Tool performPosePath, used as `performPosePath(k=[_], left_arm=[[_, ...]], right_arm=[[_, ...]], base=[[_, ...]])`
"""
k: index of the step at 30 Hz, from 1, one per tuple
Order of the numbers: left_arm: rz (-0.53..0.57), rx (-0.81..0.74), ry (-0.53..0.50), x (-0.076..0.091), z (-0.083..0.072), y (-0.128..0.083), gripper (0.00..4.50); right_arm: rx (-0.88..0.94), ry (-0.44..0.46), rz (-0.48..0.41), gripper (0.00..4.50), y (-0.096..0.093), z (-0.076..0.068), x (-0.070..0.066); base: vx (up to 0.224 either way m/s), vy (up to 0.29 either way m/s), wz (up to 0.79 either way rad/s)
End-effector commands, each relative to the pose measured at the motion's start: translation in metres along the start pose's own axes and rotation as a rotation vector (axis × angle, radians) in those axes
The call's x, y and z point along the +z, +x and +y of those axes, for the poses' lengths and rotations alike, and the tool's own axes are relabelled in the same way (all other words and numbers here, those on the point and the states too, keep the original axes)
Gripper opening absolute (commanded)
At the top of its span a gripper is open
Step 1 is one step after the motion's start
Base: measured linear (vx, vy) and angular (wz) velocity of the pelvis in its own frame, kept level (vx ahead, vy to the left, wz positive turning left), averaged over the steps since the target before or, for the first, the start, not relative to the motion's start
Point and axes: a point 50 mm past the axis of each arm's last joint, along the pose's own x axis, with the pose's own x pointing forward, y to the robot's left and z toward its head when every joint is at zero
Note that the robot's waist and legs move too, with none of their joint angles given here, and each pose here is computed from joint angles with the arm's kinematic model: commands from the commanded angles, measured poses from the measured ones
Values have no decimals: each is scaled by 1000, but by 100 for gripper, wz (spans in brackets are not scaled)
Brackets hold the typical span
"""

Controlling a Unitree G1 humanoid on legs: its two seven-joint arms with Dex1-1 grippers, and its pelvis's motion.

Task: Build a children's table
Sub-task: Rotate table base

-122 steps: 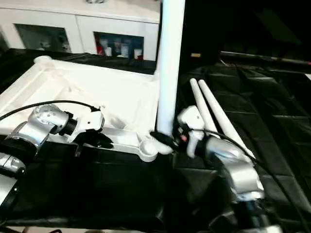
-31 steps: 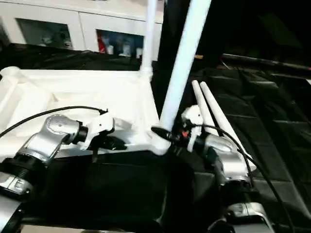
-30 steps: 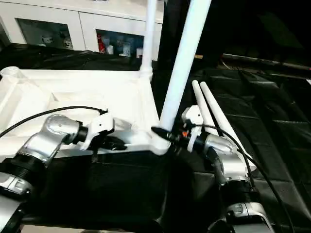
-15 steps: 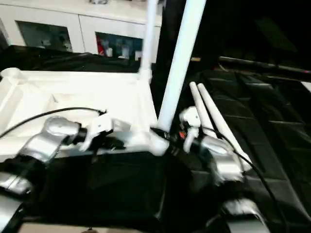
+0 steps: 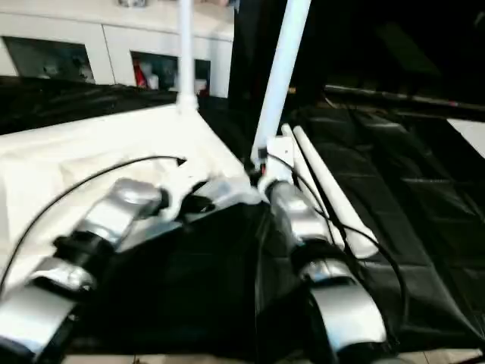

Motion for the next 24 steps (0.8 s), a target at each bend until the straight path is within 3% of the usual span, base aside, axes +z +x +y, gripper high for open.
performPosePath(k=[1, 7, 11, 12, 13, 16, 17, 24], left_arm=[[-86, 6, 33, 25, -3, 0, 0], [-84, 34, 16, 25, 0, -2, 0], [-89, 26, 21, 24, 1, -5, 0], [-93, 23, 29, 24, 1, -6, 0], [-97, 18, 44, 24, 2, -7, 0], [-77, 29, 65, 22, 4, -9, 0], [-86, 28, 71, 22, 6, -10, 0], [-112, 7, 102, 22, 12, -19, 0]], right_arm=[[-89, 5, 270, 190, -16, -7, -61], [-70, 56, 272, 190, -15, 1, -63], [-23, 61, 236, 190, -12, 5, -55], [-8, 66, 232, 245, -11, 5, -54], [1, 75, 230, 259, -10, 5, -52], [6, 84, 200, 266, -8, 3, -44], [32, 80, 179, 294, -5, 3, -37], [272, 29, 47, 350, -2, 5, -3]], base=[[0, 0, 0], [0, 0, 0], [0, 0, 0], [0, 0, 0], [0, 0, 0], [0, 0, 0], [0, 0, 0], [0, 0, 0]])
